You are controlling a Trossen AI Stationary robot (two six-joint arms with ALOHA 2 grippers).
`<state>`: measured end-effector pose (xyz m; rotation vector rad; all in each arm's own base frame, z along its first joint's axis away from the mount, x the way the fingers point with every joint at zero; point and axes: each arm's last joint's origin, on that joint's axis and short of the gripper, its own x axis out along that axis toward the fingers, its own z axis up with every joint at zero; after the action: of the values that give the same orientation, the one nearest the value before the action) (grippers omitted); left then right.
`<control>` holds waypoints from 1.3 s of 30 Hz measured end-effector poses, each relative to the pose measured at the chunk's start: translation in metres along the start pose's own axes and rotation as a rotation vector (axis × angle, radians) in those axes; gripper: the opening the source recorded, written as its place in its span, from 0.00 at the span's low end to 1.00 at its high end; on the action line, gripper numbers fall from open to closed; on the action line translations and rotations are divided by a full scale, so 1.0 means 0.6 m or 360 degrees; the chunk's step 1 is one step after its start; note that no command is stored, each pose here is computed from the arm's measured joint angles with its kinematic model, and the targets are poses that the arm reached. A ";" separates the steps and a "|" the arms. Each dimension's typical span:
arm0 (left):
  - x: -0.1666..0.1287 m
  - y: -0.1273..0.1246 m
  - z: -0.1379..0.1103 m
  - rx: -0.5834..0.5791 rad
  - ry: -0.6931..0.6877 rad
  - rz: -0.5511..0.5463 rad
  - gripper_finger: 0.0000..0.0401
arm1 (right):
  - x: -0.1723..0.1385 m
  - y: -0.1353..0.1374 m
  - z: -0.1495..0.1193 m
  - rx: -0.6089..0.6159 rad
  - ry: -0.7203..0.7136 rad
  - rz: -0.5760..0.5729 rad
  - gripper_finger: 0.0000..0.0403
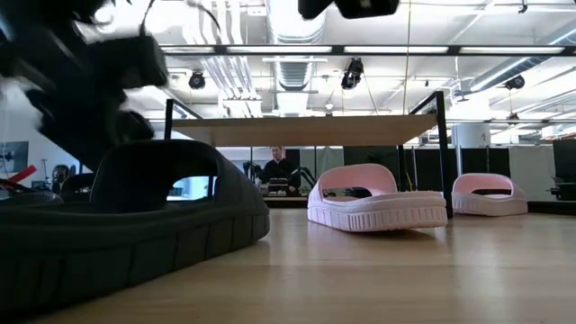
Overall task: Pick and place slides into the shelf
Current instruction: Move the bottom black slides to the center of the table
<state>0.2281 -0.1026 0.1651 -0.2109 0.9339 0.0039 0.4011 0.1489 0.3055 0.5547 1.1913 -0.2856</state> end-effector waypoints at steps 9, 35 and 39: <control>-0.052 -0.061 -0.011 0.0043 -0.0045 -0.0400 0.00 | 0.089 0.033 -0.001 -0.0022 -0.0046 0.0450 0.02; -0.045 -0.128 -0.018 0.0006 -0.0120 -0.0385 0.00 | 0.216 0.011 -0.041 -0.0489 -0.0397 0.0668 0.02; -0.048 -0.134 -0.024 -0.0006 -0.0106 -0.0402 0.00 | 0.219 0.008 -0.040 -0.0487 -0.0399 0.0665 0.02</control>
<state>0.2072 -0.1812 0.1942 -0.3291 0.8362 -0.2190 0.4315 0.1761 0.1783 0.4695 0.8310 0.1783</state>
